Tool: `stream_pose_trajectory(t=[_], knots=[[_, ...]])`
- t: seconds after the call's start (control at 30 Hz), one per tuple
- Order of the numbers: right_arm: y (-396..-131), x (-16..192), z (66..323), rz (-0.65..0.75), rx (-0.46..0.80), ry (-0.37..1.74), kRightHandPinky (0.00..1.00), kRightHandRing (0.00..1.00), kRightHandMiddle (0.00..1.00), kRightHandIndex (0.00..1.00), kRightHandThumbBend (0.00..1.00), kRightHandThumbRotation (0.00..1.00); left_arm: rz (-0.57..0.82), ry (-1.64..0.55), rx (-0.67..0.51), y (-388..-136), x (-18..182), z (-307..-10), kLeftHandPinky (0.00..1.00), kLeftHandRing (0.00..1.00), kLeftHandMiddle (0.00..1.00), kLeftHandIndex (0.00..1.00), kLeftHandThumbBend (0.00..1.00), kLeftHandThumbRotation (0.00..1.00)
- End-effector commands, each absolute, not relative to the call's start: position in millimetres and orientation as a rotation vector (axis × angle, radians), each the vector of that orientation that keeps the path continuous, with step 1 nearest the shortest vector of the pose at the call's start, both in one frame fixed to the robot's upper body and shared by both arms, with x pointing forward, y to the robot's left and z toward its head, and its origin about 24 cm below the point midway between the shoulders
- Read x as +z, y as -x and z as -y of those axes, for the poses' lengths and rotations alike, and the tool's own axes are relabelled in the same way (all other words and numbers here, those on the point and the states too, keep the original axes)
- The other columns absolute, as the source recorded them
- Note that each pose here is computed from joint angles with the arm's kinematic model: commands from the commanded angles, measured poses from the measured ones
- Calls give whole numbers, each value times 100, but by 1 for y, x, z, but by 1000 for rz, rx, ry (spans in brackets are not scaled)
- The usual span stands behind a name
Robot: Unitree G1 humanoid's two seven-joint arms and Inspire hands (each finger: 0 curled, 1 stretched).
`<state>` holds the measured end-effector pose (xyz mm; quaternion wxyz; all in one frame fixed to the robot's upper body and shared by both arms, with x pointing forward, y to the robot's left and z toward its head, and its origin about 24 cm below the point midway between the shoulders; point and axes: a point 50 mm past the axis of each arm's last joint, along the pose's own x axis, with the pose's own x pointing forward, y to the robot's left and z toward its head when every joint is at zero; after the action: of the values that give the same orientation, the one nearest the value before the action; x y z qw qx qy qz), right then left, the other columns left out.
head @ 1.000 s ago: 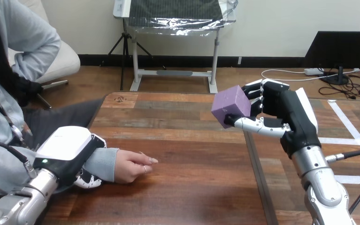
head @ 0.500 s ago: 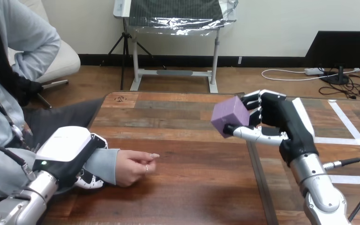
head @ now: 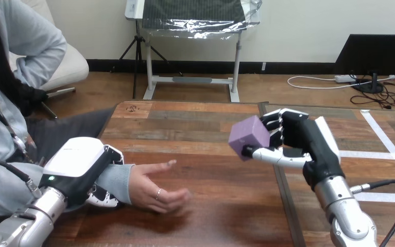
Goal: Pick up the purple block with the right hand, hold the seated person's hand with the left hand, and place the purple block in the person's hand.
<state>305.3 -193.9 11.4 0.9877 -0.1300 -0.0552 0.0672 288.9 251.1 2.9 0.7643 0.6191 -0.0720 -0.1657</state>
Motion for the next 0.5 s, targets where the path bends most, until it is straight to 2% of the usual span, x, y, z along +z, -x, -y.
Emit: stream_pose_trajectory(t=[0.0,0.47], knots=[[-326,40,180,229,161,257,32,37,44,50,75,0,327,-1282,-289,-308,34,-236,31,31,35,35,91,0],[-324,33,171,206,193,266,34,39,46,49,74,0,369,-1266,-292,-310,42,-234,28,30,34,34,89,0]])
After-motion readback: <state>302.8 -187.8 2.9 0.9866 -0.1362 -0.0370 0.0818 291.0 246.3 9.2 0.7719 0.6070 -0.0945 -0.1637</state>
